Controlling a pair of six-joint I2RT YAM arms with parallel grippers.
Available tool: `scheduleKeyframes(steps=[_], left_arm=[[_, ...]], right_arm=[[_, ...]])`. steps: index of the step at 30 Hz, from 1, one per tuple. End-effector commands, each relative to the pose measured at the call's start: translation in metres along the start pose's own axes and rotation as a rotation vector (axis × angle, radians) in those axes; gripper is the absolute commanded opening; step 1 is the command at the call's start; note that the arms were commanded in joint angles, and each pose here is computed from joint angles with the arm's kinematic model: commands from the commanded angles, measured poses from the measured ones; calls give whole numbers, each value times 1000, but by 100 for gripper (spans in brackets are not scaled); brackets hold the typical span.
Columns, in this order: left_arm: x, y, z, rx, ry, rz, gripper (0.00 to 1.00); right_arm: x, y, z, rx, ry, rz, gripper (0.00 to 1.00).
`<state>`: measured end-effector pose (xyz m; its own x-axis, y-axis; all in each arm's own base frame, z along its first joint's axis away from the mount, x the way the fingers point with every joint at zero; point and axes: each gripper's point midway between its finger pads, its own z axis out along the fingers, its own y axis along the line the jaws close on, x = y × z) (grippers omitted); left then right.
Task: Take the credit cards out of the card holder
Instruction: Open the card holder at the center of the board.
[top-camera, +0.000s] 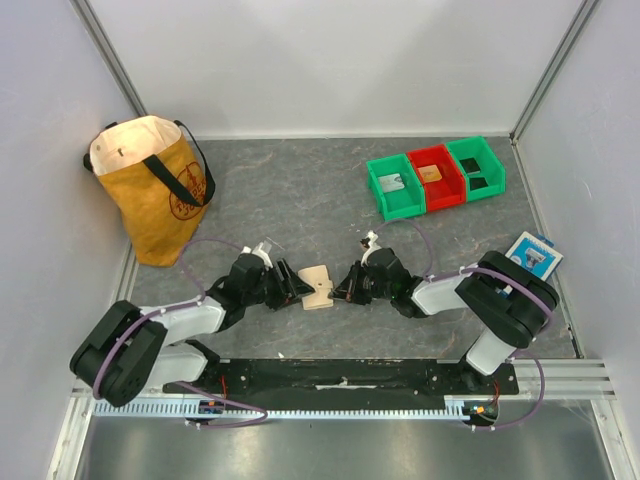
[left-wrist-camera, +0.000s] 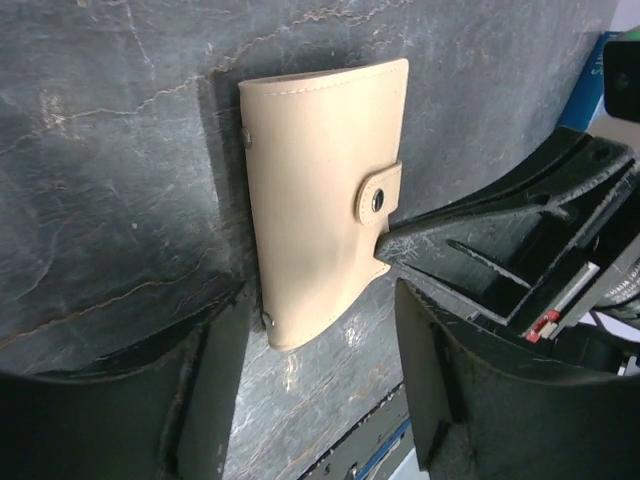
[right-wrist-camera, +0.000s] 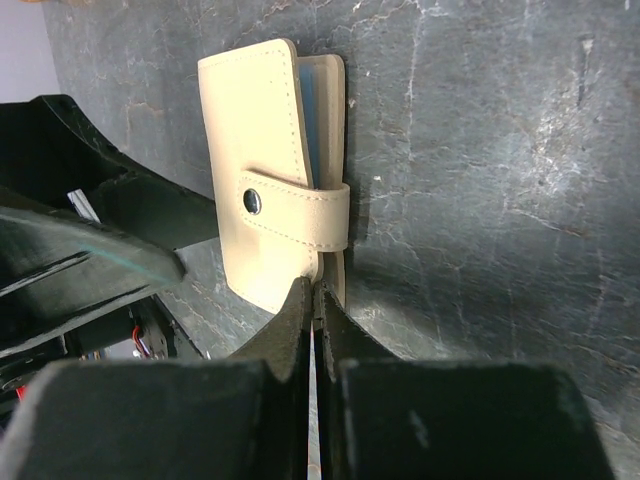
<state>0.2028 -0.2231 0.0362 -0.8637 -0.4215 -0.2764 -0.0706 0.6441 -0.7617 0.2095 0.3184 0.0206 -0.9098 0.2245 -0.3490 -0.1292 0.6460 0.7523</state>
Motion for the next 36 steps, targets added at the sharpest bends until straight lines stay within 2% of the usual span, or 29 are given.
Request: scheduleKeyframes(steps=[1,4,7,9,11,18,21,26,31,33,36], left_arm=[[0,11,10,-62,-17,-14,62],[2,13,11,-69,-22,-19,51],[1,12,10,-62,-35,-12,28],[1,10,9,-55,-40,-1,18],[2,8,8,-49,-40,10,2],[1,5,1,-49,-70,54,2],[-1,0,-3,-38,-95,69,2],[-5,-8,-11,-28,-141,106,2],[-7,-11,-16,-12,-175,121,2],[-9,-13,-18,-2,-189,120,2],[-9,-14,-21,7,-195,118,2]], right_arm=[[18,-29,2,91,63,-6,0],[20,-27,3,79,75,-7,0],[20,-25,3,71,76,-16,2],[17,-22,2,64,68,-29,7],[14,-17,1,50,64,-45,19],[-12,14,-17,11,-8,-210,80],[-35,17,-31,73,-83,-317,98],[-79,37,-62,122,-265,-466,98],[-120,56,-86,152,-456,-519,96],[-123,62,-87,155,-444,-607,98],[-111,73,-77,113,-325,-650,96]])
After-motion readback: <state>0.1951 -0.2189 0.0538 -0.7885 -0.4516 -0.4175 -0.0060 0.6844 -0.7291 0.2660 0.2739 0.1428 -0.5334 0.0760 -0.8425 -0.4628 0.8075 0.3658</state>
